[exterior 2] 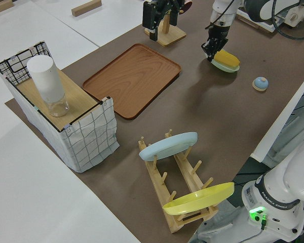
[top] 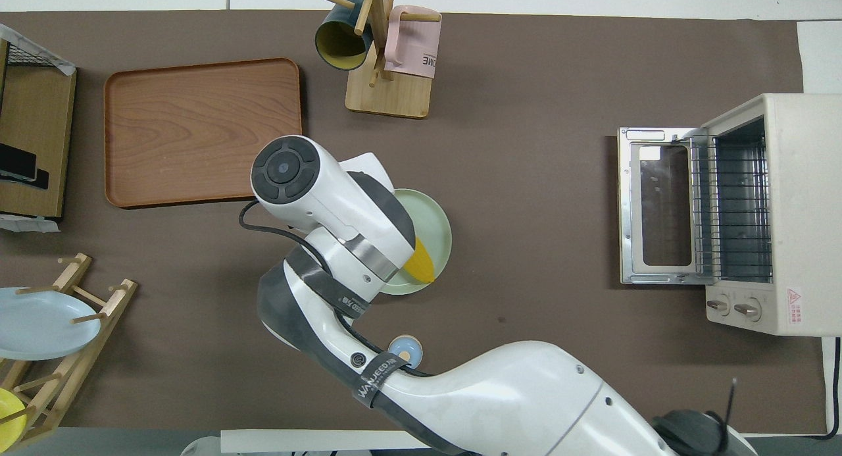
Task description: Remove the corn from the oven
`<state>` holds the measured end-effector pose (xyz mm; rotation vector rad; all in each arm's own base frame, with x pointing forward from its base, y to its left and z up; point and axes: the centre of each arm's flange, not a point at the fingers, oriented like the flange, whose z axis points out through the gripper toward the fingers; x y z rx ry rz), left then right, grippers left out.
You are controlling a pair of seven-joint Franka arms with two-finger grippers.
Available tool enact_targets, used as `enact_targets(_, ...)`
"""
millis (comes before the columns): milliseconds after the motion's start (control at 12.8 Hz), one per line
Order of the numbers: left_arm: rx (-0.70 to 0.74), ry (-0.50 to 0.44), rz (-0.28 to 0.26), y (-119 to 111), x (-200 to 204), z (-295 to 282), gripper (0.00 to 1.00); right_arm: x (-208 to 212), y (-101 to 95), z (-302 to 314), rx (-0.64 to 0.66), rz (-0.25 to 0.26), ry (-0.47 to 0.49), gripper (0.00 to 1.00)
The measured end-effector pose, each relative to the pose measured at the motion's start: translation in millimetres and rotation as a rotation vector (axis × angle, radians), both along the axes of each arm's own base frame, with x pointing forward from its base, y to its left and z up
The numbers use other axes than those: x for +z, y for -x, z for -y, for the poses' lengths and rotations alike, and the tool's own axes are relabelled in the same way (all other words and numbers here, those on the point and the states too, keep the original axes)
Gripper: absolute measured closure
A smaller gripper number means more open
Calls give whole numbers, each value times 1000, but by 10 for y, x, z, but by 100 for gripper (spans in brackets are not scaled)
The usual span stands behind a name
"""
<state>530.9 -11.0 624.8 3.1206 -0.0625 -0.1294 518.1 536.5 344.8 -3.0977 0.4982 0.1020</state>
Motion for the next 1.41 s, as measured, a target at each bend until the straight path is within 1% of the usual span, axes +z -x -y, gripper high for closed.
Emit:
enact_targets(157, 0, 0, 0, 0, 0, 0, 0, 8, -123, 101, -24, 6, -7, 65)
enact_targets(235, 0, 0, 0, 0, 0, 0, 0, 80, -180, 125, -32, 23, -24, 52)
enact_targets(313, 0, 0, 0, 0, 0, 0, 0, 226, -225, 112, -32, 61, -53, 44)
enact_targets(391, 0, 0, 0, 0, 0, 0, 0, 419, -272, 136, -18, 111, -62, 44)
enact_targets(470, -1, 0, 0, 0, 0, 5, 0, 615, -360, 274, 23, 155, -43, 44)
enact_targets(548, -4, 0, 0, 1, 0, 23, 0, 768, -511, 576, 80, 164, -12, 44)
enact_targets(626, -8, 0, -3, 5, -5, 44, 0, 861, -672, 998, 123, 147, 16, 44)
enact_targets(704, -12, 0, -11, 20, -35, 61, 0, 878, -797, 1513, 145, 116, 45, 46)
enact_targets(783, -15, 4, -12, 47, -127, 96, 0, 796, -841, 2092, 159, 72, 73, 46)
enact_targets(861, -6, 15, 12, 74, -286, 202, 0, 650, -803, 2570, 173, 31, 91, 47)
enact_targets(939, 17, 26, 48, 123, -514, 454, 0, 460, -727, 2971, 189, -1, 100, 47)
enact_targets(1017, 41, 31, 75, 203, -780, 821, 0, 265, -664, 3339, 206, -18, 99, 57)
enact_targets(1096, 65, 35, 93, 301, -1023, 1232, 0, 68, -609, 3690, 228, -27, 93, 74)
enact_targets(1174, 96, 39, 106, 387, -1228, 1606, 0, -108, -554, 3953, 246, -25, 87, 83)
enact_targets(1252, 133, 43, 120, 441, -1395, 1925, 0, -251, -512, 4142, 257, -24, 91, 83)
enact_targets(1330, 170, 49, 134, 471, -1565, 2230, 0, -359, -486, 4309, 271, -29, 113, 93)
enact_targets(1409, 192, 50, 141, 482, -1749, 2480, 0, -427, -476, 4434, 287, -31, 141, 99)
